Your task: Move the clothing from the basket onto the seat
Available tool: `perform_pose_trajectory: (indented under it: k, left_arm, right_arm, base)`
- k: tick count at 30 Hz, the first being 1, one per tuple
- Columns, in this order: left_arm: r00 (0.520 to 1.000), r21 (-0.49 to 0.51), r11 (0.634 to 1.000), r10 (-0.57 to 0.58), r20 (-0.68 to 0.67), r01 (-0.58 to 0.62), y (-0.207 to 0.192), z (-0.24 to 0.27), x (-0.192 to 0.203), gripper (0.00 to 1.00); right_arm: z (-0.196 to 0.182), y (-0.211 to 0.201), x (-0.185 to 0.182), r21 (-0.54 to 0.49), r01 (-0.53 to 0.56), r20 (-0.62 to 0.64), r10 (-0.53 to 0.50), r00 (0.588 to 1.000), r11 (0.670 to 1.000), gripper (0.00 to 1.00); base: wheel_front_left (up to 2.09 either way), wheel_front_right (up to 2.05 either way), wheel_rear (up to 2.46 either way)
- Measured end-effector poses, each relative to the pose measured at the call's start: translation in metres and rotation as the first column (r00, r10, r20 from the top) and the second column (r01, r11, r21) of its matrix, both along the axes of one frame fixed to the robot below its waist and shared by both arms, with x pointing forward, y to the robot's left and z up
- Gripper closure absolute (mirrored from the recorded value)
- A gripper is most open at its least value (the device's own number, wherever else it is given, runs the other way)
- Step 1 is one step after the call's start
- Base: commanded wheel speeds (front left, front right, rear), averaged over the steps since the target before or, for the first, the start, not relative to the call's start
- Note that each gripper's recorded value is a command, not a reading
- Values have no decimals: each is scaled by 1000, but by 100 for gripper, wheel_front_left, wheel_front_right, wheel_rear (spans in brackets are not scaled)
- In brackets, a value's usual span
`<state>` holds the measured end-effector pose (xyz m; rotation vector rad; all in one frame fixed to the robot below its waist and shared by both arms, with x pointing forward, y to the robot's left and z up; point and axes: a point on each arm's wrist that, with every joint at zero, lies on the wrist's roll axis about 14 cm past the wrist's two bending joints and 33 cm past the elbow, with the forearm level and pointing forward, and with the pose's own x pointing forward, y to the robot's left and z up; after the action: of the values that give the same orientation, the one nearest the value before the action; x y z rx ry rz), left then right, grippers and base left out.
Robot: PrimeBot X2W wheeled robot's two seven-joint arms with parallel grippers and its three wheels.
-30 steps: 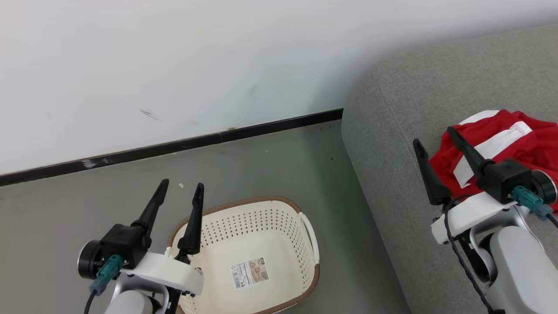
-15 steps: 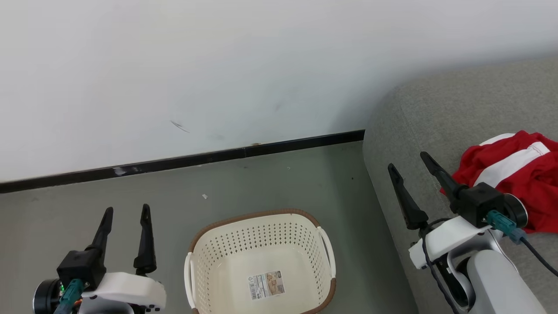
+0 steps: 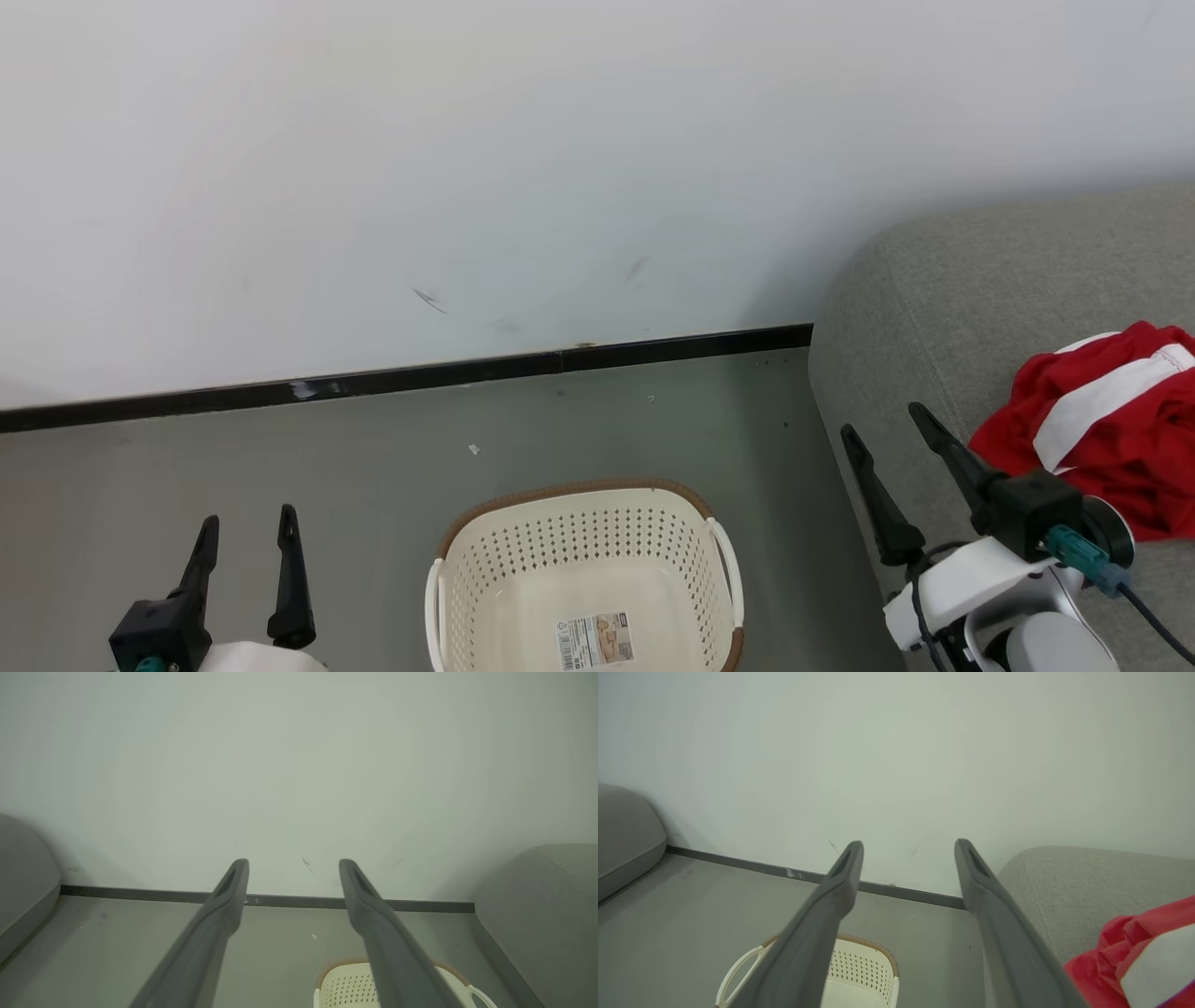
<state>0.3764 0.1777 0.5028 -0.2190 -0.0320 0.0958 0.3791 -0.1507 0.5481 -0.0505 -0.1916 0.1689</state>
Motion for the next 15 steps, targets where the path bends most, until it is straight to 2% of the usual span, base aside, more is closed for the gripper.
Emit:
perform_pose_trajectory:
  k: [15]
  left_arm:
    - [1000, 29, 999, 19, 4, -19, 8, 0, -21, 0]
  right_arm:
    - [-3, -12, -28, 39, 50, -1, -50, 999, 998, 0]
  base:
    - [0, 0, 0]
